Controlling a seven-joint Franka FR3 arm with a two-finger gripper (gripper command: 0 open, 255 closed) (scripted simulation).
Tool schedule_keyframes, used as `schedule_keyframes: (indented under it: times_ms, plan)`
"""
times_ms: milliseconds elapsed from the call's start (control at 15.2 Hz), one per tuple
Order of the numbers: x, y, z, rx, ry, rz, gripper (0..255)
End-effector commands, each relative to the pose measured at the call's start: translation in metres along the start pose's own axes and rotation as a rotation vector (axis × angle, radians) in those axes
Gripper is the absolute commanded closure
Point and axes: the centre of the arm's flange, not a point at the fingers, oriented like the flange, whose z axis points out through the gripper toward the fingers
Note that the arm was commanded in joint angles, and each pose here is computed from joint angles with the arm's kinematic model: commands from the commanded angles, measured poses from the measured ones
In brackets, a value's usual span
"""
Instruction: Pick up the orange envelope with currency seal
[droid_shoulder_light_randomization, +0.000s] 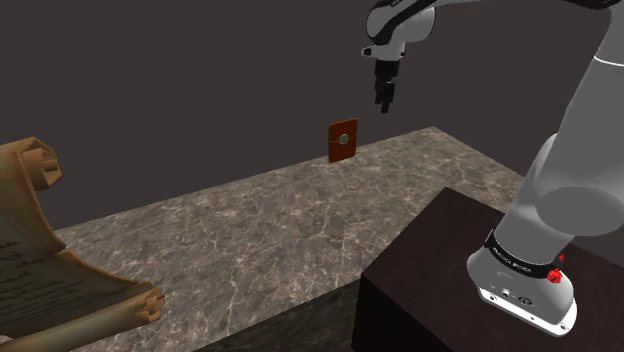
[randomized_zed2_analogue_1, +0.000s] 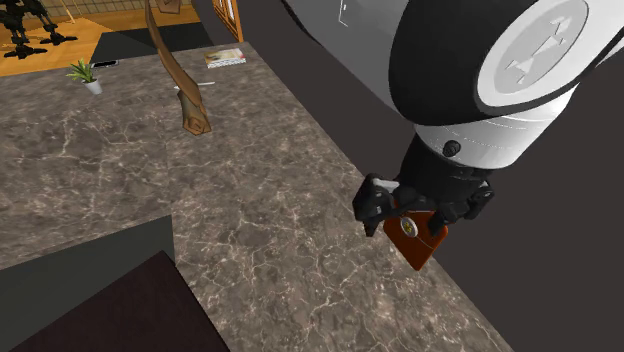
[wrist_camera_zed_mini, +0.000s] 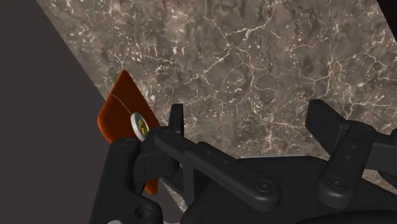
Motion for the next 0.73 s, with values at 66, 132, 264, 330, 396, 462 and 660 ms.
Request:
schedule_keyframes:
  times_ms: [66,132,264,330,396,462,660]
  plan:
    - [0.016,0.034,0.020,-0.004,-0.009,-0.092,0]
    - [0.022,0.044,0.026,-0.005,-0.011,-0.121,0]
    - [0.034,0.063,0.040,-0.008,-0.017,-0.178,0]
    - [0.041,0.073,0.046,-0.009,-0.020,-0.207,0]
    - [0.048,0.082,0.053,-0.010,-0.023,-0.236,0]
    - [0.055,0.091,0.060,-0.011,-0.026,-0.265,0]
    - [0.077,0.116,0.079,-0.015,-0.034,-0.352,0]
